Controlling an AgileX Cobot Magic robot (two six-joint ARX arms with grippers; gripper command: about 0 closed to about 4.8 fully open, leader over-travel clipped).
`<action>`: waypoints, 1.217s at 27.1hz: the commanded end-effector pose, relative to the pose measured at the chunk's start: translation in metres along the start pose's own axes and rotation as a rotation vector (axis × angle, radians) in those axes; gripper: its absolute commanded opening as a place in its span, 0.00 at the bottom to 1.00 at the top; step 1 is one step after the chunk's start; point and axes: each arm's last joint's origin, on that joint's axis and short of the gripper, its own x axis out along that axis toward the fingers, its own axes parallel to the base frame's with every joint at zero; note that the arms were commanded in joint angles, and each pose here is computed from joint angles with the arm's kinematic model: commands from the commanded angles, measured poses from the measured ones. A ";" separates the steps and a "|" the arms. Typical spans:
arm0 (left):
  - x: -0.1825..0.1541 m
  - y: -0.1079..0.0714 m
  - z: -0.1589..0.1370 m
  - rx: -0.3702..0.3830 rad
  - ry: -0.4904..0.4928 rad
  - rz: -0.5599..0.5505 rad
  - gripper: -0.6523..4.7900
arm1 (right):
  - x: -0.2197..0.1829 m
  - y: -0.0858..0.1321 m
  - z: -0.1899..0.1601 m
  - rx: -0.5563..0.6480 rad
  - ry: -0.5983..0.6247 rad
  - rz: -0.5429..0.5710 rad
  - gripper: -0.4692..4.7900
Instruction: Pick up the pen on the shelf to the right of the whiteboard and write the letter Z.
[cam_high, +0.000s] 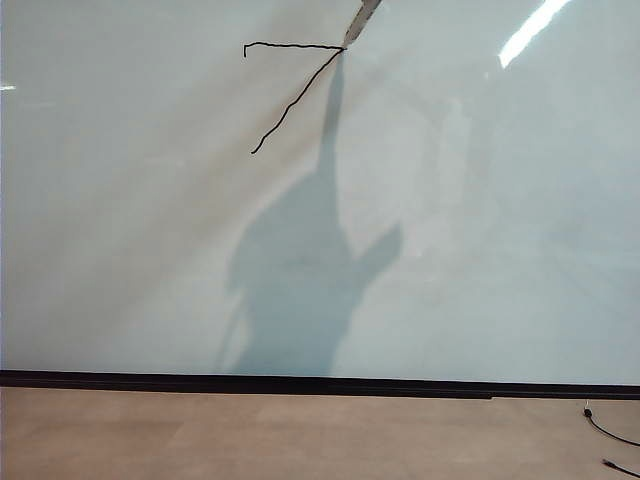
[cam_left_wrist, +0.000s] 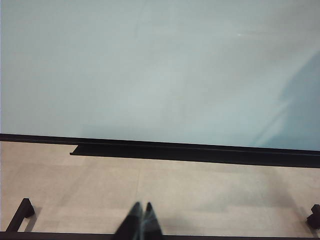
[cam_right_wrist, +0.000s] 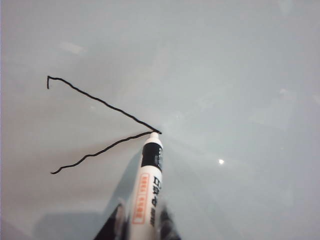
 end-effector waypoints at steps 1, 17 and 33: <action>0.000 0.000 0.001 0.004 -0.007 -0.001 0.11 | -0.006 0.008 0.000 0.012 -0.018 0.084 0.08; 0.000 0.000 0.001 0.004 -0.006 0.000 0.11 | 0.022 0.078 -0.061 0.195 -0.053 0.276 0.08; 0.000 0.000 0.001 0.004 -0.007 0.000 0.11 | 0.051 0.066 -0.087 0.249 -0.056 0.242 0.08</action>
